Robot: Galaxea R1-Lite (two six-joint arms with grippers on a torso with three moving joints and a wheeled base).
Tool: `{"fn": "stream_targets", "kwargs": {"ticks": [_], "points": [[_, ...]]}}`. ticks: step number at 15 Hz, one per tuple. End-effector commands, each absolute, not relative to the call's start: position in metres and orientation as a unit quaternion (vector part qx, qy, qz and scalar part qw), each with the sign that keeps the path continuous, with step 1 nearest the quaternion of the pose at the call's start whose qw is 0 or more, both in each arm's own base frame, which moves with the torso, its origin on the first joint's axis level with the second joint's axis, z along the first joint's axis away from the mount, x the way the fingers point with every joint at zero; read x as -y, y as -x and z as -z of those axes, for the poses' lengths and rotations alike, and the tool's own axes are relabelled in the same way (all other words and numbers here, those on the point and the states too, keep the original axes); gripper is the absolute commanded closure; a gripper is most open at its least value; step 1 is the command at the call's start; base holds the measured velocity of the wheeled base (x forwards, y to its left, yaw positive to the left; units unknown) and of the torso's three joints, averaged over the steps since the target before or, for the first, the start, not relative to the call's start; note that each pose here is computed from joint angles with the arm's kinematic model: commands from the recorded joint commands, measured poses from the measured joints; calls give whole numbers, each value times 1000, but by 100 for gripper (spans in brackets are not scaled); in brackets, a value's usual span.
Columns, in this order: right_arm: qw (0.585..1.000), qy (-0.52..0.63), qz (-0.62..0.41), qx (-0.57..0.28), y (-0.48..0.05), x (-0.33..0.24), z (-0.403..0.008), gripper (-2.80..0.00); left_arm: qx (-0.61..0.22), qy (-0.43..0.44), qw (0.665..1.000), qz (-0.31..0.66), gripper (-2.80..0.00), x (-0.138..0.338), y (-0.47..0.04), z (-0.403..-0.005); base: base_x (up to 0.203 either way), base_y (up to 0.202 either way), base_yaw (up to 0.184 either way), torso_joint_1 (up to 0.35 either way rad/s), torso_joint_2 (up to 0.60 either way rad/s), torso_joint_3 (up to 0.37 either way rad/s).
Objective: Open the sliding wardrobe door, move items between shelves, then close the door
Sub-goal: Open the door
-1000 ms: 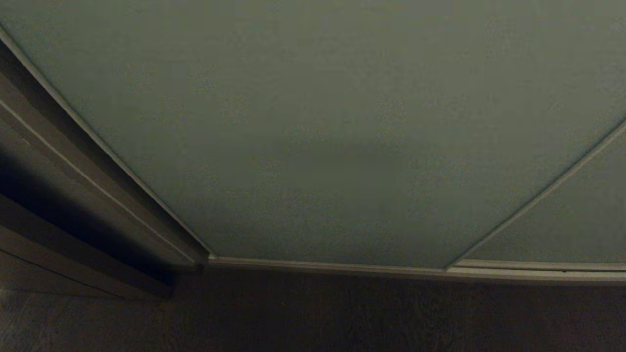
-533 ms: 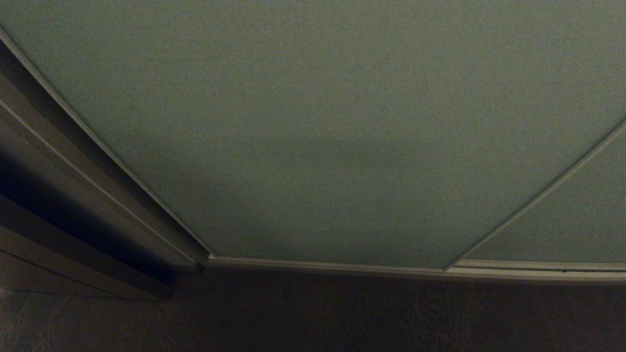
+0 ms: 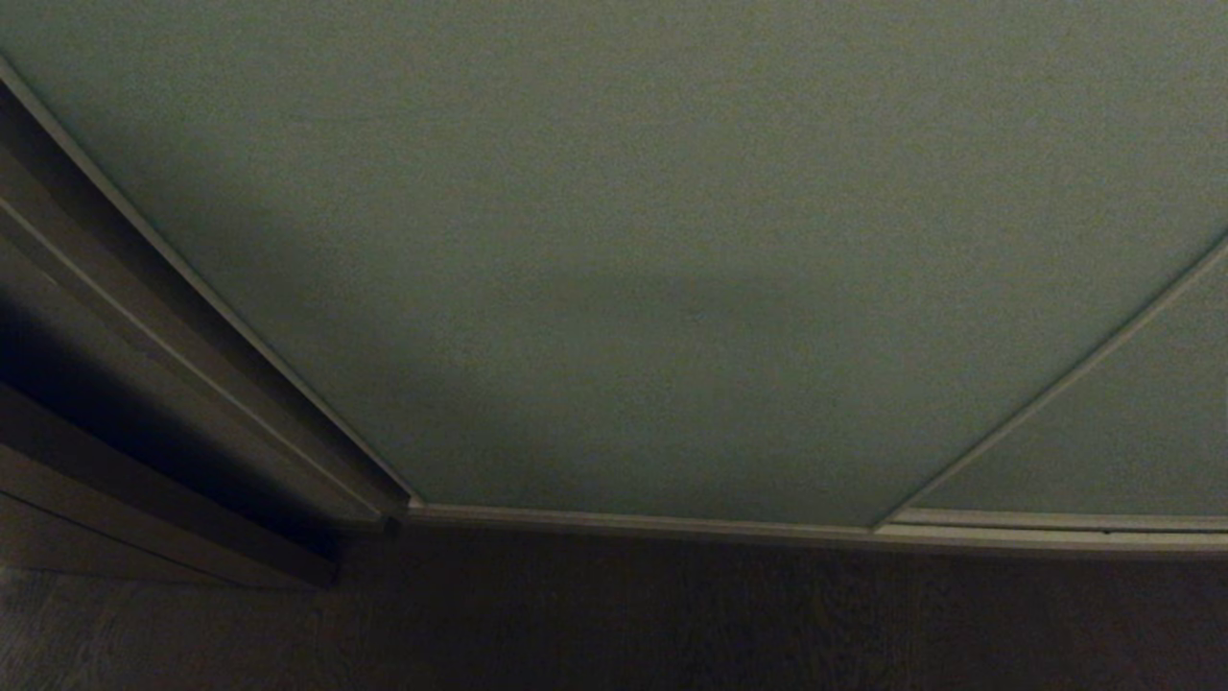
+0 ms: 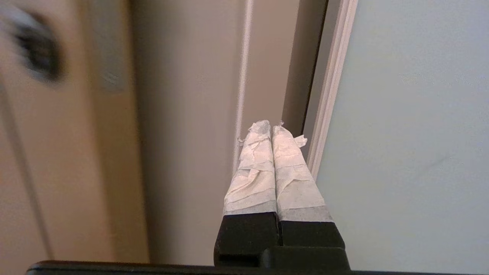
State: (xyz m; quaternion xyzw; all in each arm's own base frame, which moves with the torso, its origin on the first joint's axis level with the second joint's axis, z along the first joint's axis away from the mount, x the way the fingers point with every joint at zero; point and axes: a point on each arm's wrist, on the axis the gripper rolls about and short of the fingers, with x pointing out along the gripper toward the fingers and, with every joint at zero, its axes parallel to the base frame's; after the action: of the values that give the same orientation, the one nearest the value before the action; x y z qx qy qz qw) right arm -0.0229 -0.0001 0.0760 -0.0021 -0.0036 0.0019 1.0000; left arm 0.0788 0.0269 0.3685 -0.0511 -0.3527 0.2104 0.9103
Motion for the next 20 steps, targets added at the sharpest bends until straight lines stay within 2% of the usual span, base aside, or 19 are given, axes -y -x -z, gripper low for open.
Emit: {"fn": "stream_targets", "kwargs": {"ticks": [1,9,12,20], "points": [[1000,2,-2,5,23,0,-76,0,322,53,922,-209,0,-36,-110,-366,0,0,0,0,0,0],[1000,2,-2,5,23,0,-76,0,310,52,931,-185,0,-48,-159,-388,0,0,0,0,0,0],[1000,2,-2,5,23,0,-76,0,309,47,937,-153,0,-49,-167,-391,0,0,0,0,0,0],[1000,2,-2,5,23,0,-76,0,320,46,935,-148,0,-55,-191,-404,0,0,0,0,0,0]]}}
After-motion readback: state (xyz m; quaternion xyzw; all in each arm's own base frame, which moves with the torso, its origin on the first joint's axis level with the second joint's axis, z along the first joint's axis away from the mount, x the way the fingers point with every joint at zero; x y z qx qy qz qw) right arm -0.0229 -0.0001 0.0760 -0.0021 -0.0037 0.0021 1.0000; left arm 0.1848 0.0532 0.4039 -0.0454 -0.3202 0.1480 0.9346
